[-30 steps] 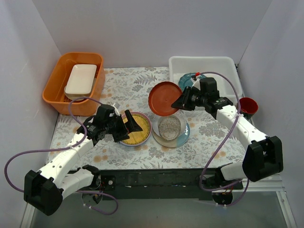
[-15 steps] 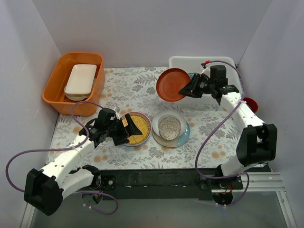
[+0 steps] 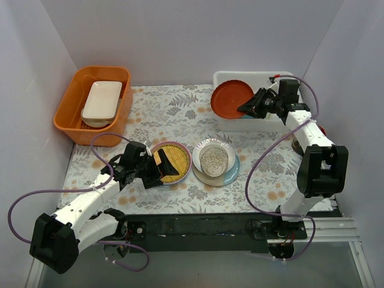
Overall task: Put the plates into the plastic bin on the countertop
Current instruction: Place the plate in the plastic bin.
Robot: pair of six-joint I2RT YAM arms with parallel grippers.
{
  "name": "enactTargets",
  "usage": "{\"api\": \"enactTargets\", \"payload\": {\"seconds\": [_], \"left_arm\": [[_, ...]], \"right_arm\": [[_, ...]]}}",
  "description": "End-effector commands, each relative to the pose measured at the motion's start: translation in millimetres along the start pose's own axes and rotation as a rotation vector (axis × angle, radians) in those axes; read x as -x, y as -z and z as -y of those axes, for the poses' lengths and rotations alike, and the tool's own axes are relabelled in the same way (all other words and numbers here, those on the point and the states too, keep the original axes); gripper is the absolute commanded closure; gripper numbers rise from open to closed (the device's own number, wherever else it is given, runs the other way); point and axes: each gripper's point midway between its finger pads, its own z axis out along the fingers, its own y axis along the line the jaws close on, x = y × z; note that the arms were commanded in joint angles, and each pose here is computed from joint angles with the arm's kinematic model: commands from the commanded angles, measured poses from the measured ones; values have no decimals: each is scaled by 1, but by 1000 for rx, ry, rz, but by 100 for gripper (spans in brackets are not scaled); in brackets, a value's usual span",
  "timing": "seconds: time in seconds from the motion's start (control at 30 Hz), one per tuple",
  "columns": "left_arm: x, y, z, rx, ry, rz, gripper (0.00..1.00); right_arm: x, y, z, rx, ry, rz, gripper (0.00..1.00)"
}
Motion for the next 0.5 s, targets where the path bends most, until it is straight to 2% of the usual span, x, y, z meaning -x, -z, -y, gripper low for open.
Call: {"api": "enactTargets", "payload": {"seconds": [0.0, 0.47], "left_arm": [[-4, 2, 3, -40, -11, 1, 2], [-11, -4, -11, -14, -5, -14, 2]], "right_arm": [[32, 6, -9, 34, 39, 73, 99], [76, -7, 23, -15, -32, 94, 99]]}}
